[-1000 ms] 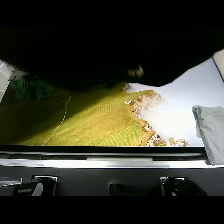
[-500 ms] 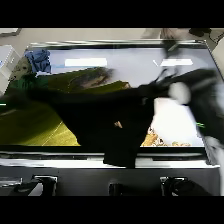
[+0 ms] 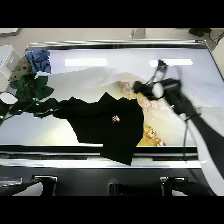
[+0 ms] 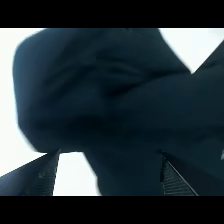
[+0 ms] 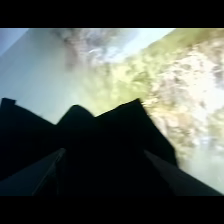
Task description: Fold the clothes and pants, and hang the long-sleeved shirts on hangers.
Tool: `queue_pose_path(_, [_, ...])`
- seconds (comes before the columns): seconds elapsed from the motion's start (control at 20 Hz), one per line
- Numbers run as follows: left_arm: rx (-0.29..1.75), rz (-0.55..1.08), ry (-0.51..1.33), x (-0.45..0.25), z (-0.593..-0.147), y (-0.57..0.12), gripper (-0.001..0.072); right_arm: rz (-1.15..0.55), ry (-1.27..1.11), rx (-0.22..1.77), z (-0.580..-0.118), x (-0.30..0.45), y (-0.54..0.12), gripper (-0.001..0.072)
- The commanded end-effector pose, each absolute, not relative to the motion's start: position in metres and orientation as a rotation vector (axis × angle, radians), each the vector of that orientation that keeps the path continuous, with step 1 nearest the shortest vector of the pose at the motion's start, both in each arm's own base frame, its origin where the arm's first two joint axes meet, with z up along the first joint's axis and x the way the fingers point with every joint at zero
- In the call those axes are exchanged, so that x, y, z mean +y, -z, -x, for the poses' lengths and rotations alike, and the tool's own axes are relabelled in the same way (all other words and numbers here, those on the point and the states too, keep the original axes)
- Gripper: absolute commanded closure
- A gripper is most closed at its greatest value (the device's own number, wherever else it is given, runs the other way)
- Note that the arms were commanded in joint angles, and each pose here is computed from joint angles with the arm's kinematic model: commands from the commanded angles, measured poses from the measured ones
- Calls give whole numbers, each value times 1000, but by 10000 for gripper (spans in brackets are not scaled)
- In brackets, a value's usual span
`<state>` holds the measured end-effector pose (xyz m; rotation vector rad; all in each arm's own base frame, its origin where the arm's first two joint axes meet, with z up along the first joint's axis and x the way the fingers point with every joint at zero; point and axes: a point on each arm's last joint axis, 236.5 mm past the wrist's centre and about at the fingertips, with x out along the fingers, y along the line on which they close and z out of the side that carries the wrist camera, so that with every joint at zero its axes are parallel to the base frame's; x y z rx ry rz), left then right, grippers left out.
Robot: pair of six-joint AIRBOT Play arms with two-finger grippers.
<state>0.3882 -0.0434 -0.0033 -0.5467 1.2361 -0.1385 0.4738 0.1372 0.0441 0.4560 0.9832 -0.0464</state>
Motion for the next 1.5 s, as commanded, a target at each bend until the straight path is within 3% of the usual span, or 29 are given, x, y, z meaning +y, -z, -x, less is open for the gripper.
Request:
queue_pose_path(0.0, [1438,439,130,-9,-343,7,-3,-415,2,1260,-426,63,-41,143])
queue_pose_path(0.2, [1569,529,200,-37,-285,36,0,-481,-78,1709,-311,39,21,82])
queue_pose_path(0.35, [1567,670,310,-97,-263,74,2,-686,-232,1796,-271,95,57,31])
queue_pose_path(0.45, [1544,708,327,-121,-260,88,19,-782,-320,1768,-267,123,63,24])
queue_pose_path(0.6, [1517,693,337,-140,-267,96,19,-775,-306,1721,-275,130,73,25])
queue_pose_path(0.7, [1485,710,330,-148,-276,98,87,-764,-287,1682,-284,132,77,25])
queue_pose_path(0.8, [1458,735,322,-155,-284,99,87,-747,-284,1661,-288,136,80,26])
queue_pose_path(0.95, [1466,737,326,-166,-284,104,149,-737,-274,1651,-290,140,85,26])
queue_pose_path(1.05, [1477,727,339,-170,-280,105,633,-729,-270,1669,-287,148,92,28])
queue_pose_path(1.1, [1476,726,343,-170,-280,104,679,-712,-277,1686,-284,155,97,29])
queue_pose_path(1.15, [1472,722,348,-170,-280,102,680,-695,-284,1699,-281,162,102,43])
queue_pose_path(1.2, [1463,715,358,-170,-281,99,680,-678,-285,1705,-280,169,107,69])
queue_pose_path(1.3, [1436,699,383,-171,-282,90,680,-656,-284,1657,-289,177,111,407])
queue_pose_path(1.35, [1415,668,416,-172,-284,82,680,-666,-291,1639,-295,180,106,651])
queue_pose_path(1.45, [1365,608,471,-172,-294,56,681,-650,-329,1575,-319,178,84,676])
